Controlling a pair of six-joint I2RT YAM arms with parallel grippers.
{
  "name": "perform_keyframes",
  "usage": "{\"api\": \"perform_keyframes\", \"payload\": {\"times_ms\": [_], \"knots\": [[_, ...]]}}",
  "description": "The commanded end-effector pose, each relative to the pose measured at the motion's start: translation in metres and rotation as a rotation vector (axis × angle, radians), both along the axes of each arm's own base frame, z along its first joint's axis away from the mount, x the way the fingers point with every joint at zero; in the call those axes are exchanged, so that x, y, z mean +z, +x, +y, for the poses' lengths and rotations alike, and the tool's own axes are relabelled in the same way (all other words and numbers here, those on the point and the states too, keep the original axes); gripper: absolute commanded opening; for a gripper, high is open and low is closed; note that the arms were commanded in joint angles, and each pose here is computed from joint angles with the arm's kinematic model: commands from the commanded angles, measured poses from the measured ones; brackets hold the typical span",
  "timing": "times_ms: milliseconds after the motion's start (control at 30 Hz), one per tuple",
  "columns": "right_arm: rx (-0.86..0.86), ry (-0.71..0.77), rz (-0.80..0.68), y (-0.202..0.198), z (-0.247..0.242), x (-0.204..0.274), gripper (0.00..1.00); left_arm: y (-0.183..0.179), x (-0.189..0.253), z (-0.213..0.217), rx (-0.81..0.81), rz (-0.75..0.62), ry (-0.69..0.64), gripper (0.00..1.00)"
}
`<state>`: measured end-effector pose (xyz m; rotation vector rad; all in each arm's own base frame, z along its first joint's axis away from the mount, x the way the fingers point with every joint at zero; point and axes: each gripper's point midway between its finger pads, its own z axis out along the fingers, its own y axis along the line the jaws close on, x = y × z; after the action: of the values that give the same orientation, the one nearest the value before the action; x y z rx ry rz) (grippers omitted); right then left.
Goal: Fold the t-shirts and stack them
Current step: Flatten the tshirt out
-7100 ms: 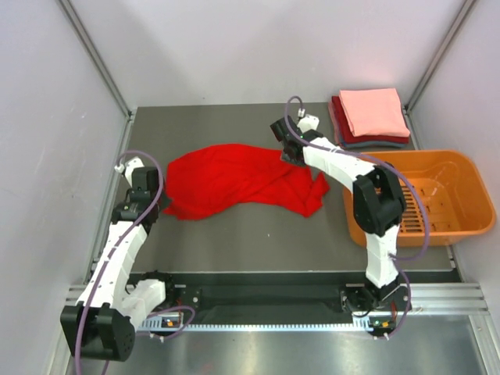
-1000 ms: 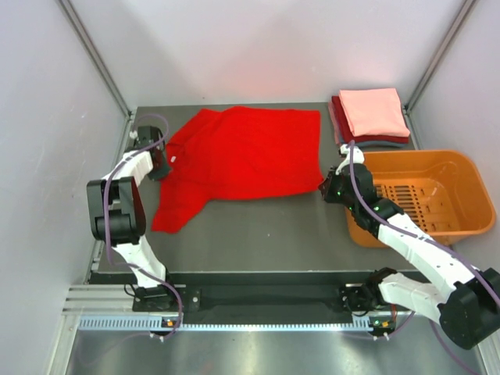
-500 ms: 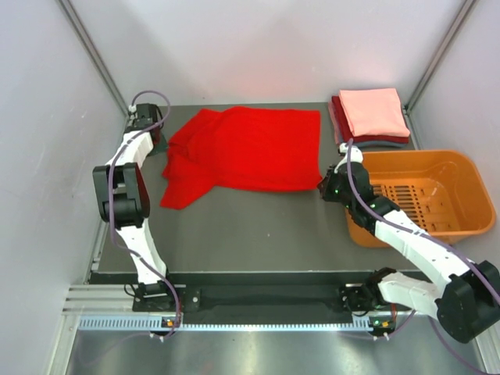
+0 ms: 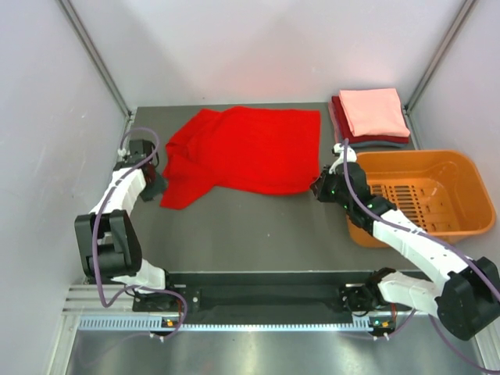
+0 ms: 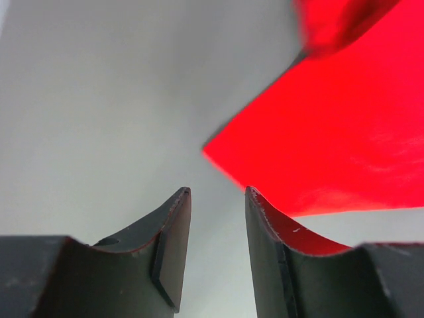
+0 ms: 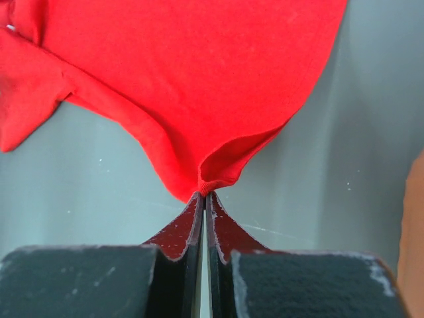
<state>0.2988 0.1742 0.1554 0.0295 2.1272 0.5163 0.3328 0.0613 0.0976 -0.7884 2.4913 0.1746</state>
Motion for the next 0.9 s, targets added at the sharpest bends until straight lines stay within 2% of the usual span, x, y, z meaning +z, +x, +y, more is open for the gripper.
{"api": "perform_keyframes", "payload": {"times_ms": [0, 133, 433, 867], "knots": [[0.028, 0.058, -0.076, 0.002, 0.011, 0.024, 0.00, -0.017, -0.023, 0.000, 0.069, 0.029, -0.074, 0.44], [0.028, 0.065, -0.088, -0.001, 0.009, 0.028, 0.00, -0.022, -0.039, 0.000, 0.134, 0.028, -0.174, 0.43], [-0.012, 0.063, -0.110, -0.004, -0.001, 0.029, 0.00, -0.016, -0.060, 0.005, 0.204, 0.048, -0.221, 0.40], [-0.020, 0.043, -0.104, -0.003, -0.004, 0.025, 0.00, -0.008, -0.069, 0.016, 0.222, 0.043, -0.176, 0.40]]}}
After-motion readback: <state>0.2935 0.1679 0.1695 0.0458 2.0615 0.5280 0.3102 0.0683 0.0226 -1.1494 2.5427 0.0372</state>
